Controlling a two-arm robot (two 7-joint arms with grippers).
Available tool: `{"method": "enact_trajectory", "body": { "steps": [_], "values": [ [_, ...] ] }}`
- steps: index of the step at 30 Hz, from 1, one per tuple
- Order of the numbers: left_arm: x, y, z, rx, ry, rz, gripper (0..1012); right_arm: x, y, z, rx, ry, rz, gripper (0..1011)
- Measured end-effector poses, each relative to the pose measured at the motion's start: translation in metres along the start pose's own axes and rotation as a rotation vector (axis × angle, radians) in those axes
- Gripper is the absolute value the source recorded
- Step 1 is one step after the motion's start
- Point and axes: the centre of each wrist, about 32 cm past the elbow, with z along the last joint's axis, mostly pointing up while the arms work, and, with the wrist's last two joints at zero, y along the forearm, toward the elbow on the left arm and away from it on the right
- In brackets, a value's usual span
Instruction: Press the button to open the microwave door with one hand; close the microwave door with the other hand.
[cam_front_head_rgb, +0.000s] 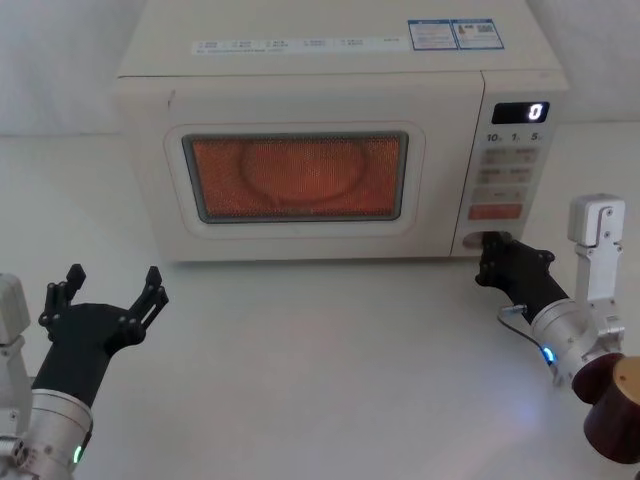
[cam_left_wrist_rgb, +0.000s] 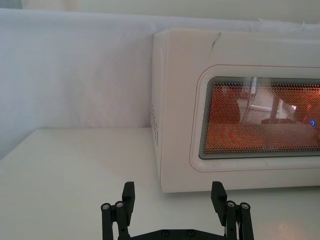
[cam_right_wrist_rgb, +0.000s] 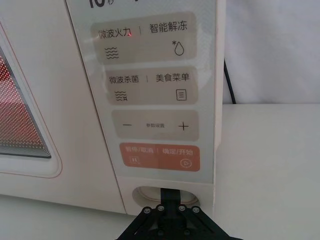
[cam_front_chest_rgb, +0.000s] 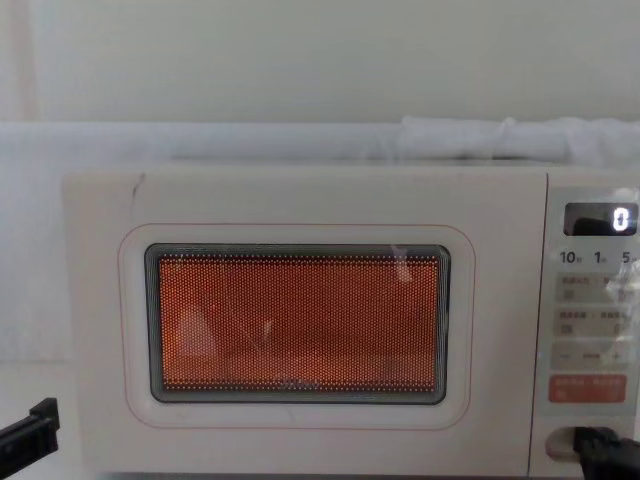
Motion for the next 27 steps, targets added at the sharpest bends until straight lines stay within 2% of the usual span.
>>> {"method": "enact_trajectory", "body": {
  "steps": [20,27],
  "values": [
    [0.0,0.0,0.0,0.0,0.0,0.0,1001,0.0008,0.005,0.0007,0.004,-0.006,0.003,0],
    [0.0,0.0,0.0,0.0,0.0,0.0,1001,-0.0023,-0.0012,-0.0018,-0.002,-0.001,0.0,0]
  ]
}}
